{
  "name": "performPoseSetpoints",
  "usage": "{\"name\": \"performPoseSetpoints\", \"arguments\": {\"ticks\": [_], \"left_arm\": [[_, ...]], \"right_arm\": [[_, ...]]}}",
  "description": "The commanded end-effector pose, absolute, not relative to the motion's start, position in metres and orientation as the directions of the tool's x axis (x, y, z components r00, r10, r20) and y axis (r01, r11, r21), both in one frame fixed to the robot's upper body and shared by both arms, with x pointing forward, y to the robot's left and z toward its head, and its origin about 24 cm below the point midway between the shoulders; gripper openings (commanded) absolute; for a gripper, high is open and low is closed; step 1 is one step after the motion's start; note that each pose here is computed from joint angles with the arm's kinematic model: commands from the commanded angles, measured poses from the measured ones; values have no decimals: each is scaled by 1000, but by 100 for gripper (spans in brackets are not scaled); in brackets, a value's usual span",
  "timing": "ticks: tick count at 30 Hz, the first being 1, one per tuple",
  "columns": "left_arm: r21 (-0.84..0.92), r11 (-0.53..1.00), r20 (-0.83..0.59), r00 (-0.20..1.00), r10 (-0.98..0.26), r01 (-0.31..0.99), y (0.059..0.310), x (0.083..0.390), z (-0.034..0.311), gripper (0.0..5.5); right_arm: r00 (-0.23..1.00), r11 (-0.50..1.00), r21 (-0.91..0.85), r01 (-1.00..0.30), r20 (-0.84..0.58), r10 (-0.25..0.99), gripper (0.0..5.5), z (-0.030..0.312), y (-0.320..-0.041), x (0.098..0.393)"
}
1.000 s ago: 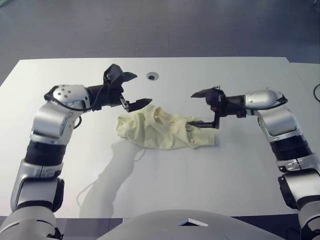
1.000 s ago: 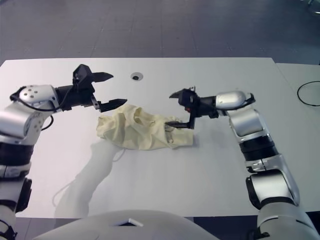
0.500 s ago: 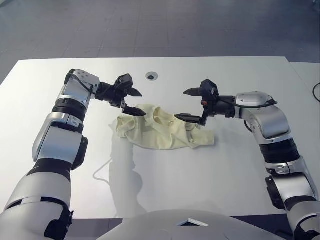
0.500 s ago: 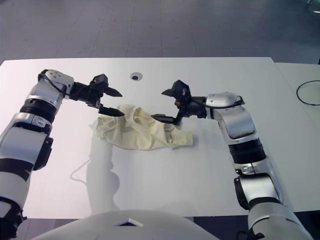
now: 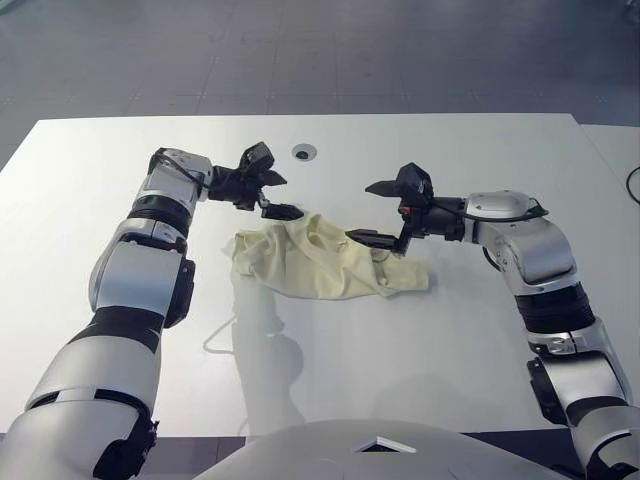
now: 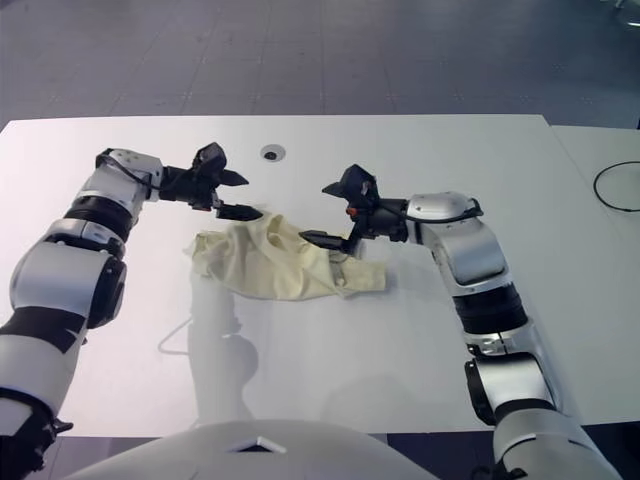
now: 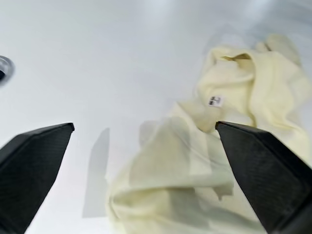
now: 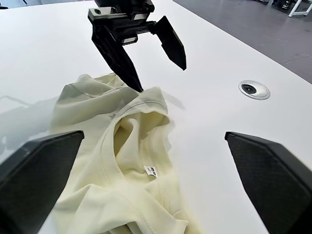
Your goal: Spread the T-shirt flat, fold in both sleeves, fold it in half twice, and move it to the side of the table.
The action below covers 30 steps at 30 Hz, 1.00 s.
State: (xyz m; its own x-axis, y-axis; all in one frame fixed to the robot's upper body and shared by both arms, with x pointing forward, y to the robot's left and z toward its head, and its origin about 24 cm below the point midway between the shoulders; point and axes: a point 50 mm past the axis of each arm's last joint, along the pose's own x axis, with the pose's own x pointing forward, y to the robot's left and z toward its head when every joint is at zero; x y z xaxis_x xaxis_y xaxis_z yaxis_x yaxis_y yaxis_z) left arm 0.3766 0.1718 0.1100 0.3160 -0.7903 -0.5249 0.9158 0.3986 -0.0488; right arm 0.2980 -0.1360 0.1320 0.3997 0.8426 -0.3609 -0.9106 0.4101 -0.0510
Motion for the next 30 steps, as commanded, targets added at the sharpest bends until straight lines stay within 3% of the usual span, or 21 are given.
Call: {"name": "performPoseSetpoints", "arguments": {"ticks": [1,10,14,30], "left_arm": [[-39,403,-548,318,-774,915,162,373,93,540],[-31,419,-605,316,-731,908,164,368,77,540],[-40,444,-582,341,-739,895,161,369,75,477],[-83,372,-636,238,-734,925,162,358,59,210]], "right_arm": [[400,412,-41,-910,-346,849,538,132,-132,296],[408,421,-40,-906,-342,847,538,133,-132,296],[411,424,-39,-905,-341,845,540,132,-132,296],[456,468,-52,-882,-344,821,540,131,-136,300]]}}
